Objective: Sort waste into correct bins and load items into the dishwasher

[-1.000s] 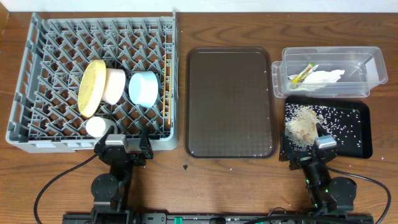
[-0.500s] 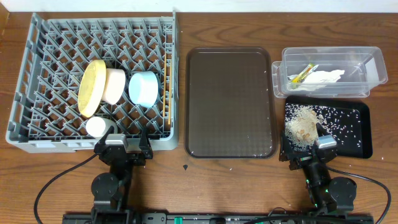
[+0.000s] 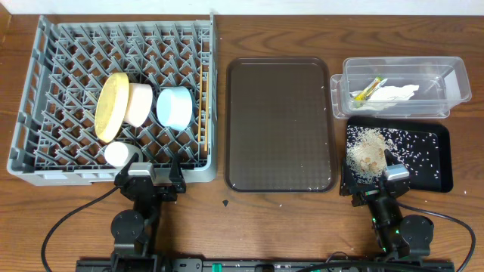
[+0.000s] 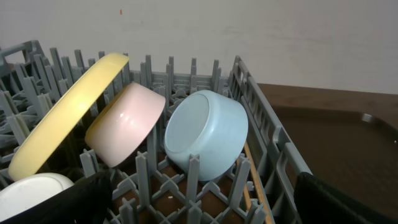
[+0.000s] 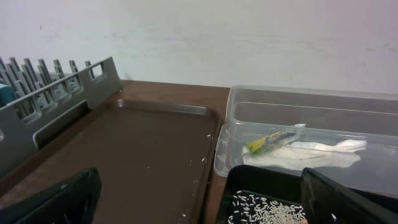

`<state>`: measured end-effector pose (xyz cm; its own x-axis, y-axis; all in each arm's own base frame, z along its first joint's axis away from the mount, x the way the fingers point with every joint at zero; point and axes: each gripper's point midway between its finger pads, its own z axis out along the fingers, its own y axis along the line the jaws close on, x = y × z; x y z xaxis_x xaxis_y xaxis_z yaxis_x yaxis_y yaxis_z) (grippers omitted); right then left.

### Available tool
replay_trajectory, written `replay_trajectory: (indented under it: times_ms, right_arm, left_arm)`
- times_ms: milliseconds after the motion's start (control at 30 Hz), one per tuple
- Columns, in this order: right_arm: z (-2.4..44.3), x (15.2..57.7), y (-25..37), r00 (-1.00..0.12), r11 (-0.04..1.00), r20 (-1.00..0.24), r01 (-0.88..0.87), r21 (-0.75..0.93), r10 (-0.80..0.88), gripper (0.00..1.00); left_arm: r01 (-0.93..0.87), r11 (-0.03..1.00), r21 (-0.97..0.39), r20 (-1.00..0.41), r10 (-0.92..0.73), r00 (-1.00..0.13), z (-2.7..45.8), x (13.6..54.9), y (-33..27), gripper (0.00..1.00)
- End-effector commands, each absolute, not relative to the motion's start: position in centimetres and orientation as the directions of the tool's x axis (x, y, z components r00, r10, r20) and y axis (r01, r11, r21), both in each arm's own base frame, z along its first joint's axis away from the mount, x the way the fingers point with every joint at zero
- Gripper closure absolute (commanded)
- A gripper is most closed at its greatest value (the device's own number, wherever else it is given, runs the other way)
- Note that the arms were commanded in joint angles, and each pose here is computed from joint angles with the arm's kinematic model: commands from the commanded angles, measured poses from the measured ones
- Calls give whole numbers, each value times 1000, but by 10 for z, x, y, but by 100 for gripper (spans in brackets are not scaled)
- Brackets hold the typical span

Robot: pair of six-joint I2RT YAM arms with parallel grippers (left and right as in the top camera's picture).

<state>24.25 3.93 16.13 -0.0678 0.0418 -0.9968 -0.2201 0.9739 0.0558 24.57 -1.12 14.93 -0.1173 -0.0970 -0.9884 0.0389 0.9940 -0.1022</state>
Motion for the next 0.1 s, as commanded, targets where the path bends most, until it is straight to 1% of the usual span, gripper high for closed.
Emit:
replay_trajectory:
  times_ms: [0,67]
  right_arm:
    - [160,243,38,-70,976,-997,-213,49,35,1]
    - [160,243,38,-70,976,-997,-213,49,35,1]
  left_arm:
    - [37,993,-116,-979,-108,-173,134,244,-12,7]
    - [37,993,-116,-979,-108,-173,134,244,-12,7]
